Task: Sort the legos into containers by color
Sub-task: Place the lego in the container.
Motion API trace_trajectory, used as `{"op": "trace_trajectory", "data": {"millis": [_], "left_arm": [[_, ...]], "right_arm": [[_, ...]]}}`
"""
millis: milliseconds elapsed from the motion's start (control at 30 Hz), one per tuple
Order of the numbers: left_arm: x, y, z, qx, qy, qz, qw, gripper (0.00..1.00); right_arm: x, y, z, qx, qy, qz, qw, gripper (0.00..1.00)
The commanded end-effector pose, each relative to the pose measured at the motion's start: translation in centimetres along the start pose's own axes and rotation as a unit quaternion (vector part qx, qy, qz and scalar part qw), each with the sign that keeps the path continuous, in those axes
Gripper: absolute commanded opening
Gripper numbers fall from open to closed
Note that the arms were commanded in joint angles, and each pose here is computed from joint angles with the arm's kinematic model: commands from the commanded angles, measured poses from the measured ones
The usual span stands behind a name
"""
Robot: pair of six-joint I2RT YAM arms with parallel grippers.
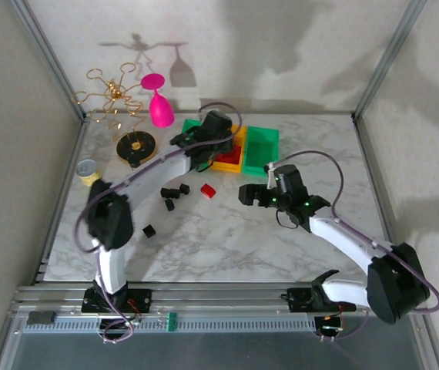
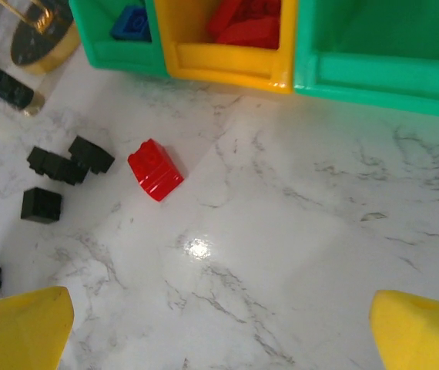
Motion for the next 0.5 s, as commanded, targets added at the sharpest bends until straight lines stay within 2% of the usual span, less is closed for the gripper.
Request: {"op": "trace_trajectory", "data": {"millis": [0, 200, 333, 467], "left_arm": [[4.5, 1.6, -0.2, 0.036, -0.039, 0.023, 0.998, 0.62], [9.7, 6.6, 4.9, 0.055, -0.034, 0.004, 0.998, 0.74], [11.7, 8.4, 8.7, 0.065, -0.013, 0.015, 0.998, 0.82], [13.2, 9.8, 11.3, 0.071, 0.007, 0.017, 0.997, 0.94]], "right_arm": [[-1.2, 1.1, -0.2, 0.042, 0.012, 0.017, 0.999, 0.99], [-4.2, 2.7, 0.1, 0.099, 0.039, 0.040, 0.994, 0.95], [-6.7, 3.8, 0.7, 0.141, 0.058, 0.062, 0.986, 0.91], [-9.2, 4.6, 0.7, 0.177, 0.069, 0.061, 0.980, 0.88]]}}
Point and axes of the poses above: each hand's point on the last joint's axis, 136 mm out from that joint toward the fingers, its own x axis back along the fingers, its own y axis along the line the jaws close on, z = x × y, the point moved 2 cm from there along x, back along the fingers, and after that the axes turned 10 degrees about -x, right-handed, at the moved point
